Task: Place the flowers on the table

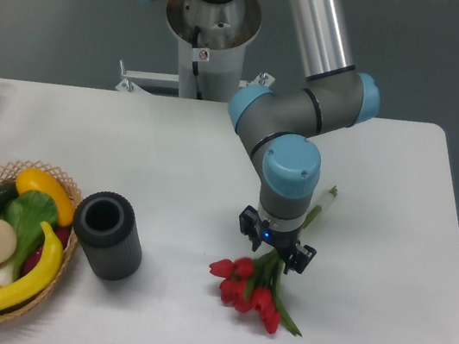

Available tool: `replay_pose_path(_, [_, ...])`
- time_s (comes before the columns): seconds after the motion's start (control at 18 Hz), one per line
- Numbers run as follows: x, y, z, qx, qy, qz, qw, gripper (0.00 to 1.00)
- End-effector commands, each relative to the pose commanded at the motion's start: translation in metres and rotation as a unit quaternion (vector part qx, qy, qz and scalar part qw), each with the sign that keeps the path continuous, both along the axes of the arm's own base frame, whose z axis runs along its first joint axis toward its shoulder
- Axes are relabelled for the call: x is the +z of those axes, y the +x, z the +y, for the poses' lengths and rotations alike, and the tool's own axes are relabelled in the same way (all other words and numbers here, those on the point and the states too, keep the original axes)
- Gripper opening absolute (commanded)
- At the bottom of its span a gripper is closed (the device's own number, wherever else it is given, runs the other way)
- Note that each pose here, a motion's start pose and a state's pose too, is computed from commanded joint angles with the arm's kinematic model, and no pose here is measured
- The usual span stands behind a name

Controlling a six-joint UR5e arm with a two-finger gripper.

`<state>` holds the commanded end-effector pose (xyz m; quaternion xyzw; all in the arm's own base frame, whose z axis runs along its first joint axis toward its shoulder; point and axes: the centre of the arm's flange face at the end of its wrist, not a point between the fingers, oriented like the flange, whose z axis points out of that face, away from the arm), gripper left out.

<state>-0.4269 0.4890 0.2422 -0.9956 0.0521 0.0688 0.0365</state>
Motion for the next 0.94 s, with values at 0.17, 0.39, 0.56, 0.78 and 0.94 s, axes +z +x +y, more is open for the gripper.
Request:
replay_pose_path(0.17, [0.007,0.001,-0.003,0.000,0.004,0.005,1.0000,1.00])
replay_pose_path(0.39, [0.015,0.004,-0.009,0.002,0.005,0.009,0.9999,1.00])
replay_pose_path(0.56, [0.026,-0.007,-0.031,0.018,0.009,0.013,0.9997,1.00])
replay_pose_path(0.78, [0.026,-0.025,-0.052,0.013,0.004,0.015,0.9998,1.00])
replay_pose_path(0.94, [0.023,-0.036,-0.069,0.009,-0.002,0.013,0.9999,1.00])
